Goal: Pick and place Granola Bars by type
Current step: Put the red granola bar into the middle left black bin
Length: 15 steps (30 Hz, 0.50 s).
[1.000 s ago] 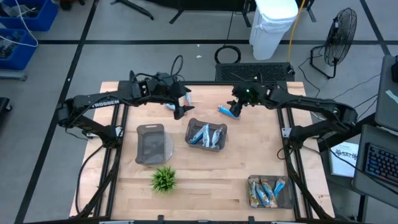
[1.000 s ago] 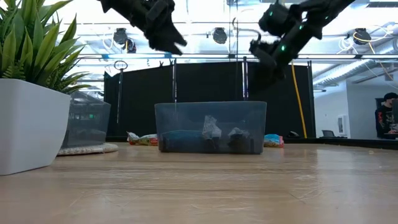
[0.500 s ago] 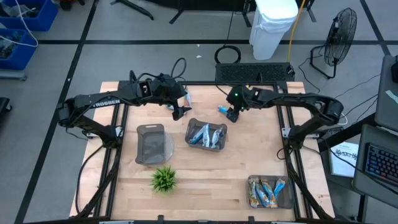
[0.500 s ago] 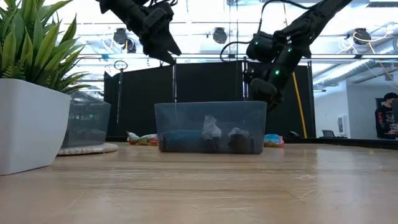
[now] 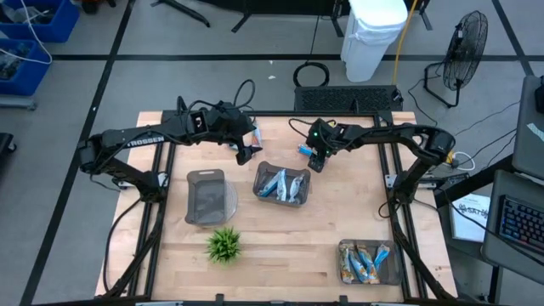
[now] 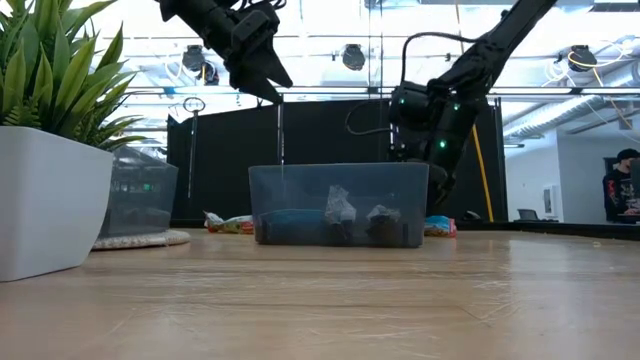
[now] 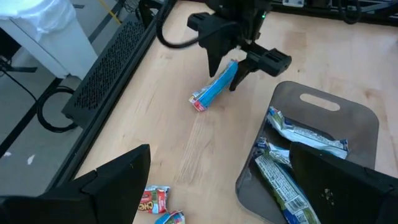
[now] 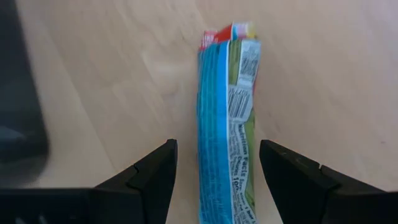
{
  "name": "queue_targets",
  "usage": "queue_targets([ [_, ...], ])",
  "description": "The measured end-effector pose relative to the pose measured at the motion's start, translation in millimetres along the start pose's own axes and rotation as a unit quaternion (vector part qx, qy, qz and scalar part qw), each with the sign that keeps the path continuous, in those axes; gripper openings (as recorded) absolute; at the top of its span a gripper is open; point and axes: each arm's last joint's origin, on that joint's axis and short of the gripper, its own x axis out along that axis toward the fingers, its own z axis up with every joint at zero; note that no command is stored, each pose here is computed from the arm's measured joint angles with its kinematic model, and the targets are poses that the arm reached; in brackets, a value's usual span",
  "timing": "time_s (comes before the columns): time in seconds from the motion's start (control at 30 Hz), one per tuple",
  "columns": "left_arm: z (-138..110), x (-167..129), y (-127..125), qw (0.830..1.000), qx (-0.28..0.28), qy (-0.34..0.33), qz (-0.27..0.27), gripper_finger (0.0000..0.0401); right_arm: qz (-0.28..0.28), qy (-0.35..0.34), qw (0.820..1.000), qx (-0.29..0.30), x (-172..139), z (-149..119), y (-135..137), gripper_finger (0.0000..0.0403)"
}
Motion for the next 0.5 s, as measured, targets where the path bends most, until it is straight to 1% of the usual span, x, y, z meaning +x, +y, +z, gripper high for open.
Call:
queue_targets([
  [0.13, 0.0, 0.0, -0.2, 1.000, -0.002, 0.000, -0.001, 0.0388, 0.000, 0.013, 1.000, -0.007, 6.9, -2.4, -0.2, 0.0219],
  [0.27, -0.1, 0.0, -0.2, 1.000, -0.003, 0.001, -0.001, 0.0388, -0.001, 0.016, 1.000, -0.004, 7.5, -3.0, -2.3, 0.0194],
  [0.37, -0.2, 0.0, -0.2, 1.000, -0.003, 0.001, -0.001, 0.0388, -0.003, 0.015, 1.000, -0.013, 6.0, -2.8, -4.0, 0.0153],
  [0.5, -0.1, 0.0, -0.2, 1.000, -0.002, 0.001, -0.001, 0.0388, -0.003, 0.014, 1.000, -0.028, 5.5, -2.6, -4.0, 0.0078],
])
